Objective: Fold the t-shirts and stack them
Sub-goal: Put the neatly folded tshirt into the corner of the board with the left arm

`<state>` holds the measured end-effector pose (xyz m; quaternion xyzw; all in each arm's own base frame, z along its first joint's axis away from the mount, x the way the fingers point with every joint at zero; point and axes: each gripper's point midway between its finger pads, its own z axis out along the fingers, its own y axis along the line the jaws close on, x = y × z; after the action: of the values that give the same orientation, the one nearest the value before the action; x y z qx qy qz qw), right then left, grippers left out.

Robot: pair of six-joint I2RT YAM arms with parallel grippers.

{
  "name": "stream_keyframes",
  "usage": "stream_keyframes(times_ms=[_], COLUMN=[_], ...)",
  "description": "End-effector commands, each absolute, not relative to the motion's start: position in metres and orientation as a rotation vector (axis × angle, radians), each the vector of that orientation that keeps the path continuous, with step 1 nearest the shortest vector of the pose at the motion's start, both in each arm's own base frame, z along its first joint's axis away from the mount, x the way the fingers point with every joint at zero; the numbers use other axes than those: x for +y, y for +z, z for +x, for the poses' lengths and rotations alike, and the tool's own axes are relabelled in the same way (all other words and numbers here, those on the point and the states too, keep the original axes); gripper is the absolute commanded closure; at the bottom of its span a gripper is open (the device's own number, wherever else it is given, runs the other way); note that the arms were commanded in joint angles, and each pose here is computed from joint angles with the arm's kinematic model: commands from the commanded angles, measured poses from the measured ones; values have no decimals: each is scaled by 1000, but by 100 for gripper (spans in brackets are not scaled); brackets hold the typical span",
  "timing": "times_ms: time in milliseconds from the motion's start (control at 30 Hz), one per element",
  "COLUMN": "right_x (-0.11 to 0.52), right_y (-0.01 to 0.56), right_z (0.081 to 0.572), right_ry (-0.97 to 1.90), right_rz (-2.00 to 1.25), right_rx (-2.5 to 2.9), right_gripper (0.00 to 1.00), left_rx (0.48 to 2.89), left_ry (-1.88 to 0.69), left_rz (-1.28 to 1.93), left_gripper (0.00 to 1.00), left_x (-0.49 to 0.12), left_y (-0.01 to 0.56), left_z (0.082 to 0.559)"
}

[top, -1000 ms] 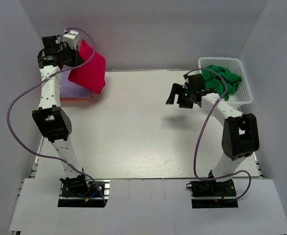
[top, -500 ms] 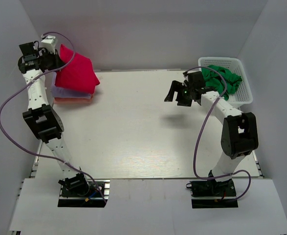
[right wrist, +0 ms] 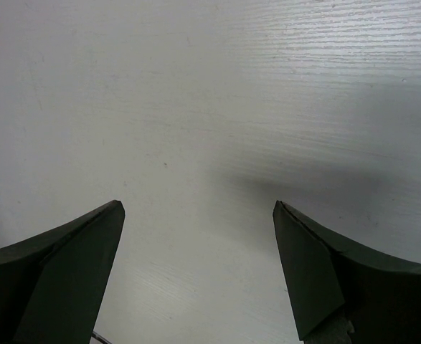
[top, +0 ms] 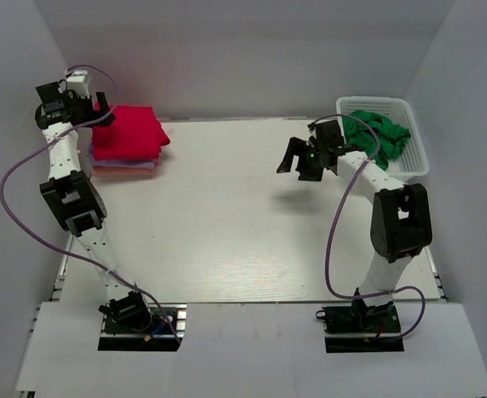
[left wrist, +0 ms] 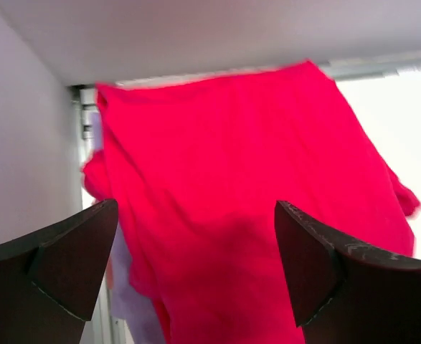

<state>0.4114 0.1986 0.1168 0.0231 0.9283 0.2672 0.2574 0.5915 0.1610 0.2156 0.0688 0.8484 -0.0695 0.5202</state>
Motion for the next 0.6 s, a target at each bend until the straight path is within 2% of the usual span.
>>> stream_keyframes(times_ms=[0,433,567], right_x=[208,206,201], right_y=[129,146,156], right_z=[417,405,394], right_ry=[770,771,769], right_rz=[38,-18,-30], right_rx=[2498,2424,2381], right_gripper=[10,10,10], left_rx=[1927,1884,1879], left_ry=[-43,-201,-112], left_rz=[43,-110,-180], left_gripper=[0,0,0], left_x=[182,141,146], left_y=[270,308,319], left_z=[593,574,555])
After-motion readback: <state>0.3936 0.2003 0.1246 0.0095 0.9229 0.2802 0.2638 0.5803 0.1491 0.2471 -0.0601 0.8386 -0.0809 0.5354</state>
